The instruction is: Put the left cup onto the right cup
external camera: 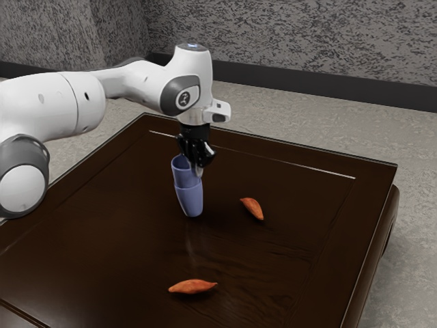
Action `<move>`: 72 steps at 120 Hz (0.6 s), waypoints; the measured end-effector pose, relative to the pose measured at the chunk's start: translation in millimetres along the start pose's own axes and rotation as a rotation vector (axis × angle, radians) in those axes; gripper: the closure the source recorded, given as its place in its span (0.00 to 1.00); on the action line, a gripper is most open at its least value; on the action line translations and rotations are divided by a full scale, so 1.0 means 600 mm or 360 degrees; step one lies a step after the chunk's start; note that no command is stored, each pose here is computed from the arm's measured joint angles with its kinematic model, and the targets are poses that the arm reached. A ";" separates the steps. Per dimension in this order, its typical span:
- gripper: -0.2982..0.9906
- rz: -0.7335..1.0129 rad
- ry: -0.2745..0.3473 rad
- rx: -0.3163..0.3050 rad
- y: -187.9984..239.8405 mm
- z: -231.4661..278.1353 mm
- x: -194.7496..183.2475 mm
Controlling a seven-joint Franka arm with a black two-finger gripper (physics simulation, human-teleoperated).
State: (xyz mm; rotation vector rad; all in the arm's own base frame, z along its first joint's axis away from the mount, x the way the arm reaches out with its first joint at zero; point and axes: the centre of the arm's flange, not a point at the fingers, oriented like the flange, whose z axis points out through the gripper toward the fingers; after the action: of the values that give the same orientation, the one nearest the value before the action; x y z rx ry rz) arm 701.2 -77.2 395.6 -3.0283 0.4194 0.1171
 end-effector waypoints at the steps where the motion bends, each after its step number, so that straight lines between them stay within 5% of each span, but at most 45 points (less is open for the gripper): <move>1: 0.71 0.0000 -0.0001 -0.0001 0.001 0.000 0.000; 31: 0.39 -0.0032 0.0069 0.0007 0.006 -0.097 -0.022; 72: 0.26 -0.0156 0.0144 0.0018 -0.003 -0.294 -0.225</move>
State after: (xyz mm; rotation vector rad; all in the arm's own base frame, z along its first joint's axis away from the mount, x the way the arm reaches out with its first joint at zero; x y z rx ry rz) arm 583.5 -55.4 582.7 -3.0443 0.2763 -0.0290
